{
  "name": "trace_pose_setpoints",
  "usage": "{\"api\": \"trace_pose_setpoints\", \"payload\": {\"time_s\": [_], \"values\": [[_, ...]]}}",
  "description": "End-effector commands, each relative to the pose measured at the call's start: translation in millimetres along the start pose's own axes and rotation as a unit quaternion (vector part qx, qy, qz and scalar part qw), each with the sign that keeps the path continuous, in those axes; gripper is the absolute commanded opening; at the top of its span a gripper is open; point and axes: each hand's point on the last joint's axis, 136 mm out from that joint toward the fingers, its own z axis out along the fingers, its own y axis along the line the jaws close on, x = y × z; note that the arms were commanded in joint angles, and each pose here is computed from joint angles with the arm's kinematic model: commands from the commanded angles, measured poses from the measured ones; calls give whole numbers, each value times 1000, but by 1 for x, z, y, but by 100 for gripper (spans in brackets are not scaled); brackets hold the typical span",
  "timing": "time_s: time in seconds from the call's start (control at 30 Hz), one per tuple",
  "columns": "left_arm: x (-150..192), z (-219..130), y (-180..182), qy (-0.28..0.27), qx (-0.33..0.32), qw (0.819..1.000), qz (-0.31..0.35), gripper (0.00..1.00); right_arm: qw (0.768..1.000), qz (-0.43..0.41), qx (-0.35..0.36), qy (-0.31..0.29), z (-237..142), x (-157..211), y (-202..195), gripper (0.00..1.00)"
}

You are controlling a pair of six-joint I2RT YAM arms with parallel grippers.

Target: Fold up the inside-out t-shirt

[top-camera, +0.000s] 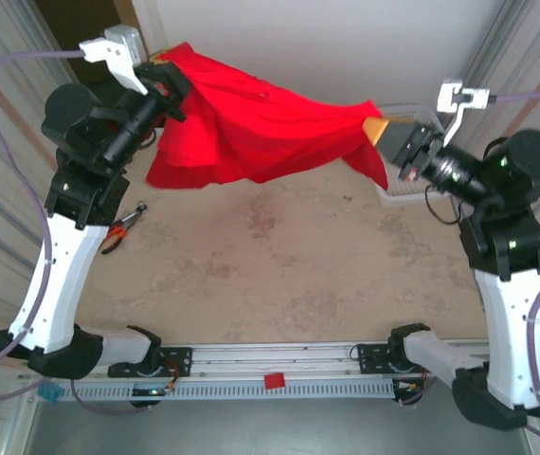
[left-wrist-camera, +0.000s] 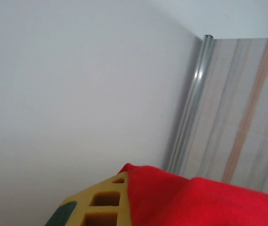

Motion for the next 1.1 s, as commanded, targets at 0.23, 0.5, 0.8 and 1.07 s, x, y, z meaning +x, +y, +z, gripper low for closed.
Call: {"api": "trace_pose_setpoints", "payload": {"time_s": [0.23,0.5,0.8,1.07], "values": [[66,86,95,83,-85,993,6,0,993,84,34,76,50,113,-56,0],[213,188,129,177,-44,981,-66,0,965,128,225,32,14,123,-190,0],[323,215,137,230,-24,963,-137,61,904,200,371,72,-32,185,-329,0],[302,113,132,316,-103,938,-96,70,899,166,384,129,-36,198,-325,70]]}}
